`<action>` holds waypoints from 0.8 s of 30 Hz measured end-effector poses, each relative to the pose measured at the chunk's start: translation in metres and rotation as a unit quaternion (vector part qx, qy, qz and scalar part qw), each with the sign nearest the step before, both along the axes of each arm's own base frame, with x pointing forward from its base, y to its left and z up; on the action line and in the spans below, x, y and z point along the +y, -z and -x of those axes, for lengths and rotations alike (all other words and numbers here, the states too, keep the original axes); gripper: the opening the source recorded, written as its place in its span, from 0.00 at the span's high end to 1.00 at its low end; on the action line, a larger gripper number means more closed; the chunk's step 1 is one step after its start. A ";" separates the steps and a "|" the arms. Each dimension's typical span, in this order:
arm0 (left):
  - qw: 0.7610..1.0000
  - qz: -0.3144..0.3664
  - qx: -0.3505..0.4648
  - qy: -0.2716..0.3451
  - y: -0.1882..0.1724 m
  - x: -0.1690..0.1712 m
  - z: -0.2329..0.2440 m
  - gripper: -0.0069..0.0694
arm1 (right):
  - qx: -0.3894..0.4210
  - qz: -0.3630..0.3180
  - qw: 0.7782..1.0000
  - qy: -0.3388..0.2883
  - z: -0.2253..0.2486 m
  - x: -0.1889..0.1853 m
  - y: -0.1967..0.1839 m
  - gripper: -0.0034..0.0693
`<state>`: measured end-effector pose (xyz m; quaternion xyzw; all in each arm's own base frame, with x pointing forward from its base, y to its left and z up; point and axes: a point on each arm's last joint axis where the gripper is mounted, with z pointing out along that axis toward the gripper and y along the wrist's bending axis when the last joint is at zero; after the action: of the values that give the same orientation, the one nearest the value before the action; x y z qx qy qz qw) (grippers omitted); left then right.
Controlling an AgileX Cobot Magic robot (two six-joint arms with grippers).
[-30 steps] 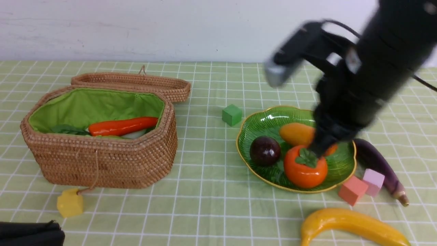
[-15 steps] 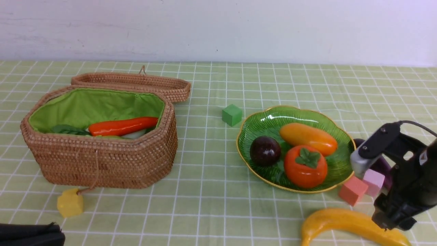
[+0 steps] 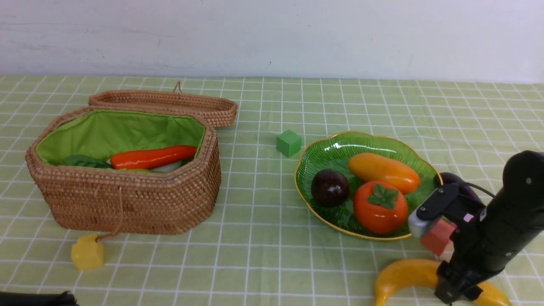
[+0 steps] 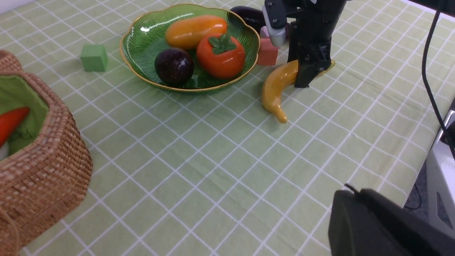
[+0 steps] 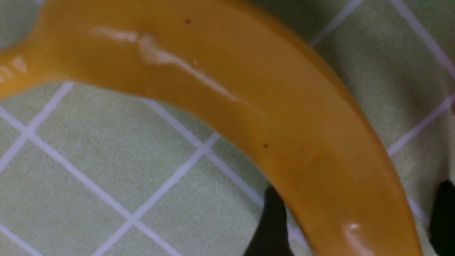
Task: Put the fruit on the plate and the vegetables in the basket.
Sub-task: Use the right arm to grab a banana and put it into the right plate
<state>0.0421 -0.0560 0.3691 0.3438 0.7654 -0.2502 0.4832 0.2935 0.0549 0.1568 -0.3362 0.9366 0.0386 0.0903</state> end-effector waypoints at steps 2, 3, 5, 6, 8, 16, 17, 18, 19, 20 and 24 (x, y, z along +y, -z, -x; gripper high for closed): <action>1.000 0.001 0.001 0.001 0.000 0.000 0.000 0.93 | 0.001 0.001 1.000 -0.001 -0.001 0.000 0.001 0.29; 1.000 0.001 0.001 0.001 0.000 0.000 0.000 0.93 | 0.000 0.002 1.000 -0.002 -0.002 -0.001 0.001 0.36; 1.000 0.001 0.001 0.001 0.000 0.000 0.000 0.93 | 0.000 0.002 1.000 -0.002 -0.003 -0.002 0.001 0.43; 1.000 0.001 0.001 0.001 0.000 0.000 0.000 0.93 | -0.001 0.002 1.000 -0.002 -0.003 -0.002 0.001 0.47; 1.000 0.001 0.001 0.001 0.000 0.000 0.000 0.93 | 0.003 0.000 1.000 -0.001 -0.002 -0.002 0.001 0.53; 1.000 0.002 0.002 0.001 0.000 0.000 0.000 0.93 | 0.077 -0.031 0.997 -0.001 0.028 0.002 -0.028 0.52; 1.000 0.003 0.002 0.001 0.000 0.000 0.000 0.93 | 0.077 -0.040 0.996 0.000 0.032 0.003 -0.037 0.52; 1.000 0.004 0.001 0.001 0.000 0.000 0.000 0.93 | 0.080 -0.053 0.995 0.002 0.036 0.005 -0.047 0.52; 1.000 0.005 0.000 0.001 -0.001 0.000 0.000 0.93 | 0.071 -0.067 0.995 0.004 0.039 0.006 -0.057 0.52; 1.000 0.005 0.000 0.001 -0.001 0.000 0.000 0.93 | 0.071 -0.070 0.995 0.005 0.039 0.007 -0.060 0.52; 1.000 0.014 -0.006 0.000 -0.002 -0.001 -0.001 0.93 | -0.039 -0.144 0.988 0.033 0.023 0.018 -0.110 0.52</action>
<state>0.0427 -0.0570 0.3716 0.3385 0.7588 -0.2582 0.4929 0.2706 0.0728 0.2665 -0.2902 0.9274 0.1570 0.1759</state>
